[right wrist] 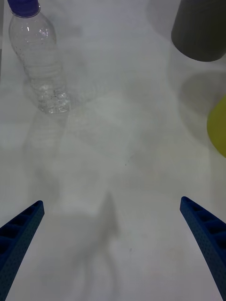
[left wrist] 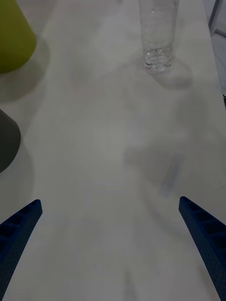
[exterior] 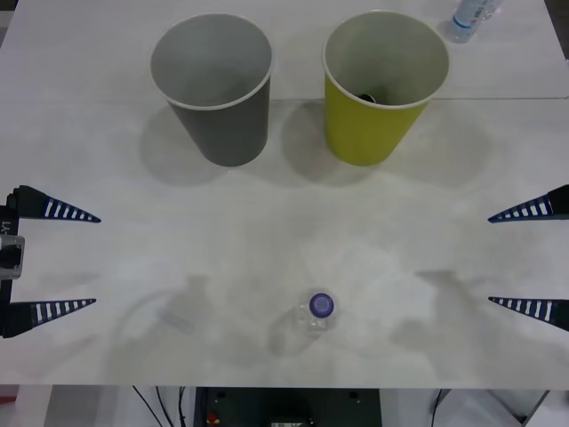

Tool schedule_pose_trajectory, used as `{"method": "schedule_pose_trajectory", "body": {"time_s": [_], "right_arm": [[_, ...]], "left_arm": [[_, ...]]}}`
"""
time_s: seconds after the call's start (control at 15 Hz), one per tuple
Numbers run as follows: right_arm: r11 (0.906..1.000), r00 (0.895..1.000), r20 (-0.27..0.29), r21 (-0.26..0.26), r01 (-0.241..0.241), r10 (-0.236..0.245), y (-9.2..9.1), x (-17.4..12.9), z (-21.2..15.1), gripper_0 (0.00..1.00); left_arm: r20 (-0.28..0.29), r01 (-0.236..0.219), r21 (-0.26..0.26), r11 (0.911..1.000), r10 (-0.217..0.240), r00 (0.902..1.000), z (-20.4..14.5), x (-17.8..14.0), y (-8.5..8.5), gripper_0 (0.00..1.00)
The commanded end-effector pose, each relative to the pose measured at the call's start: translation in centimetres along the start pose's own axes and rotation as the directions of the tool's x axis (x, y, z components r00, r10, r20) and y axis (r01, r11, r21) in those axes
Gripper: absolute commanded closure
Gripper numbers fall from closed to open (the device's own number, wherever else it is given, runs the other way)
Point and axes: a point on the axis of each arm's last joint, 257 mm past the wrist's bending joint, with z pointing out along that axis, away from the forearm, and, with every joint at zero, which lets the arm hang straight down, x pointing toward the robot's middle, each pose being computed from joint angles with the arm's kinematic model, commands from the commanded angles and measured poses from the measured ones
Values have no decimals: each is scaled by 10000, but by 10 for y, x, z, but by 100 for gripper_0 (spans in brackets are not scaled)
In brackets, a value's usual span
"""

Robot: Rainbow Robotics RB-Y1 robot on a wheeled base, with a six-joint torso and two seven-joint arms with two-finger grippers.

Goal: Put the can into the green bin and the plastic bottle into the gray bin

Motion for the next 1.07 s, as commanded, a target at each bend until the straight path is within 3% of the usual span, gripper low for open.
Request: {"method": "schedule_pose_trajectory", "body": {"time_s": [0.07, 0.13, 0.53, 0.73, 0.93, 1.07], "right_arm": [[10000, 10000, 0, 0, 0, 0, 0, 0, 0, 0], [9998, 9999, 44, -119, -154, 155, 8, 3, 4, 0], [10000, 9999, 144, -41, -12, 13, 11, 4, 10, 0], [9999, 9969, 787, -144, 64, -53, 21, -3, 26, 0], [9991, 9802, 1959, -271, 335, -276, 32, -10, 44, 0], [9987, 9696, 2431, -353, 367, -271, 39, -9, 51, 0]], "left_arm": [[0, 0, 0, 10000, 0, 10000, 0, 0, 0, 0], [0, 0, 0, 10000, 0, 10000, 0, 0, 0, 0], [0, 0, 0, 10000, 0, 10000, 0, 0, 0, 0], [0, 0, 0, 10000, 0, 10000, 0, 0, 0, 0], [0, 0, 0, 10000, 0, 10000, 0, 0, 0, 0], [0, 0, 0, 10000, 0, 10000, 0, 0, 0, 0]]}}
